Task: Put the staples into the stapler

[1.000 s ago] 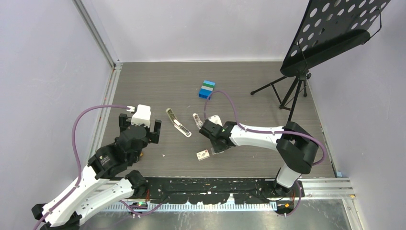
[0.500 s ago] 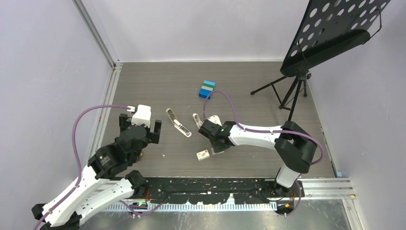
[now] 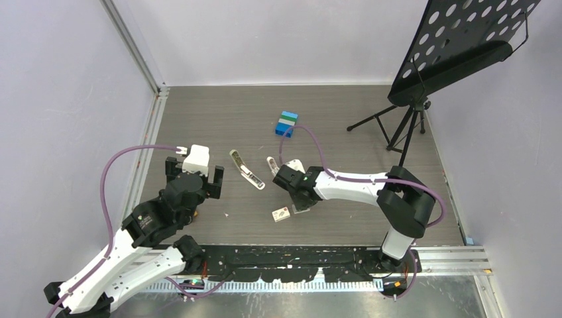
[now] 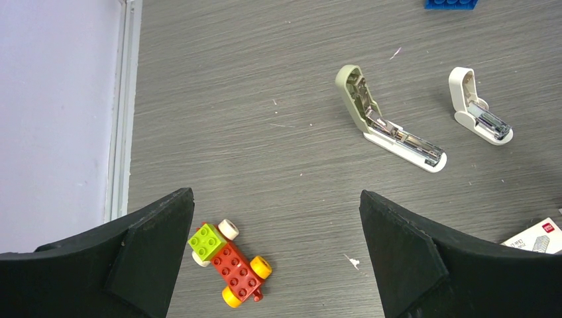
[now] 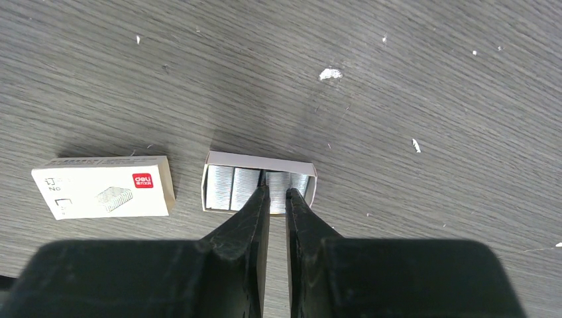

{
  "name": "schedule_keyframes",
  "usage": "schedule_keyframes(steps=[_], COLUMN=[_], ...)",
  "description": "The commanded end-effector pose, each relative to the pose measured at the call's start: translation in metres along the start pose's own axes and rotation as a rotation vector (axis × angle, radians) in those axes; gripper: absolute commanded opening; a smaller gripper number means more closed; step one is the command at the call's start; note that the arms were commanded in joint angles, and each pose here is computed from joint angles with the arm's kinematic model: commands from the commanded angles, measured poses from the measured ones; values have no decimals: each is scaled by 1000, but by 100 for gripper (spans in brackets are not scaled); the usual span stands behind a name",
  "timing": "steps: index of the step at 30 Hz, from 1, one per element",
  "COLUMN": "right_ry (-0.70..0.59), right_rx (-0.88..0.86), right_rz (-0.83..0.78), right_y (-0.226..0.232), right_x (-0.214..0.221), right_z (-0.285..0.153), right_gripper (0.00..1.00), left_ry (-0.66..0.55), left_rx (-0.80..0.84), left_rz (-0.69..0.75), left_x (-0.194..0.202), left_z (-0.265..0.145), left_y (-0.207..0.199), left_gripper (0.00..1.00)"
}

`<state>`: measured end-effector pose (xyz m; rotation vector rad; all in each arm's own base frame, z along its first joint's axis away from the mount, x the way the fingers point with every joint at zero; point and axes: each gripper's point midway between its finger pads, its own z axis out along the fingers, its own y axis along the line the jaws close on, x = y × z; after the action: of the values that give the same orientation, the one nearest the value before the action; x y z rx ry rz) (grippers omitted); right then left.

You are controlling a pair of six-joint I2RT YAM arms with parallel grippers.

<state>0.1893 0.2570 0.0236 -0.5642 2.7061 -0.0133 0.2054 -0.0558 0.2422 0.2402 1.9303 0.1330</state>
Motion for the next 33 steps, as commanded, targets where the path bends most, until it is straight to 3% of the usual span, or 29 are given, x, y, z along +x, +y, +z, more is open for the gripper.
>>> schedule_keyframes(steps=[1,9,20,33], right_ry=[14,-54,-55,-81], right_rx=[-5,-21,-7,-36], right_rz=[5,21,27,77], right_y=[3,-2,-4,5], right_x=[4,-13,-13,-22], right_z=[9,-21,-20,-20], right_gripper=[16,16,15,25], left_ry=[-26,-29,-29,-29], left_rx=[0,0,-2,2], left_rz=[-34,-38,-39,-40], left_x=[-8,-8,-8,-8], left_z=[2,2,1,1], left_y=[-2,-1,0,-1], left_gripper=[98,98,98,98])
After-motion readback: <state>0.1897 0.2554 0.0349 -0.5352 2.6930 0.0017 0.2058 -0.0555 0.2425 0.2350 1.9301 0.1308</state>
